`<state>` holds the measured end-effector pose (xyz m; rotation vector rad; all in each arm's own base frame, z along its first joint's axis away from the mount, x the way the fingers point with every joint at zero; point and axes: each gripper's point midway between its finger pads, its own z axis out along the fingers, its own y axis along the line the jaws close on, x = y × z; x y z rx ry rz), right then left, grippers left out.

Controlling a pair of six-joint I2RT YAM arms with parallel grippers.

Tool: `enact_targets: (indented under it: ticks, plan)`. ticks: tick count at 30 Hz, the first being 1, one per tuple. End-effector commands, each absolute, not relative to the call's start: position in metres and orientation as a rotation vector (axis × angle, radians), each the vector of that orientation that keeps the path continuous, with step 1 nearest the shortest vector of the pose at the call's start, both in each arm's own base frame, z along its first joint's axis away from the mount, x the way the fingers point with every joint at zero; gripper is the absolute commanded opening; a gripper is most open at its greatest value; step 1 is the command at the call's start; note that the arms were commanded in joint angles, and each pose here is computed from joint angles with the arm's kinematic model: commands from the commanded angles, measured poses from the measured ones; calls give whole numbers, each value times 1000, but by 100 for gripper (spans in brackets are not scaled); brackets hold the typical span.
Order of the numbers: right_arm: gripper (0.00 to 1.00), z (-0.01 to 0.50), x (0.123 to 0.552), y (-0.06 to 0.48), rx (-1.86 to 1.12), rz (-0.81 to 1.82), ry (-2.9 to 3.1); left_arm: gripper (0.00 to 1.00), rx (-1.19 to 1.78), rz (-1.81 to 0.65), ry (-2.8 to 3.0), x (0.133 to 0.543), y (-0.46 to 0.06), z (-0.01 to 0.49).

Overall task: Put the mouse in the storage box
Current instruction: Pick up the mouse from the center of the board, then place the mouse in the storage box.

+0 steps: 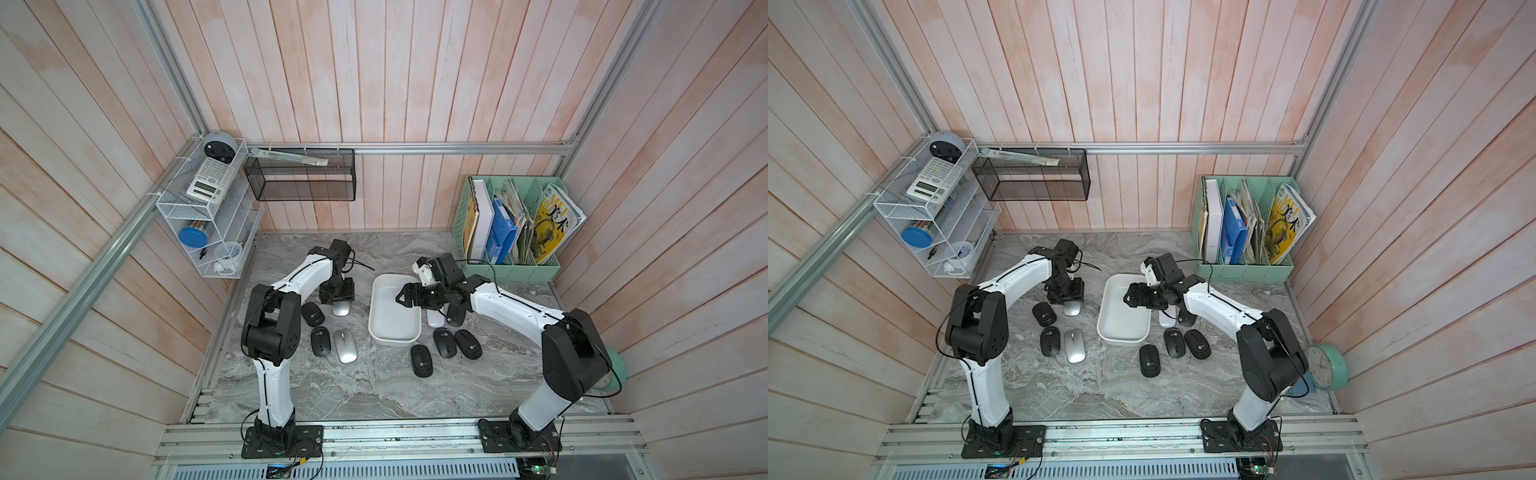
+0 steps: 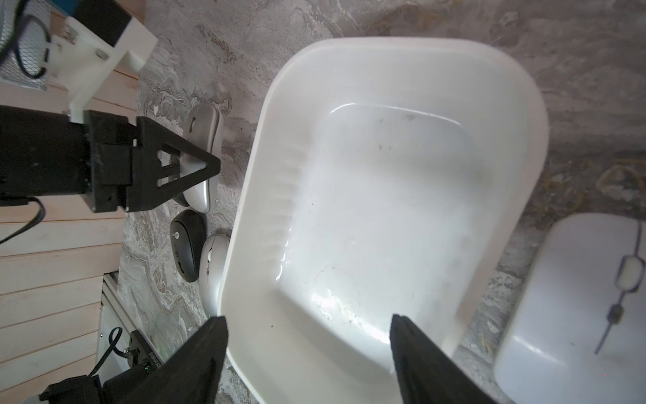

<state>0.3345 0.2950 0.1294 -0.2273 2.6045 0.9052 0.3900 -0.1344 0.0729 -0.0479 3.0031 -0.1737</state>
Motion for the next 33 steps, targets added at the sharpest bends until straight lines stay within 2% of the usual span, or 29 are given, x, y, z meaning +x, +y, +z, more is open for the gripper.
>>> enact_targets:
  ticks: [1, 6, 14, 22, 33]
  plan:
    - [79, 136, 339, 297, -250, 911, 2583, 44, -34, -258, 2954, 389, -150, 103]
    - [78, 138, 343, 289, -203, 917, 2582, 44, 22, -341, 2915, 384, -181, 130]
    - [77, 139, 350, 248, -68, 878, 2571, 44, 89, -580, 2865, 376, -256, 152]
    - [75, 133, 338, 229, -22, 905, 2570, 44, 192, -587, 2905, 368, -309, 133]
    - [75, 124, 312, 208, 6, 823, 2619, 43, 129, -511, 2935, 382, -327, 103]
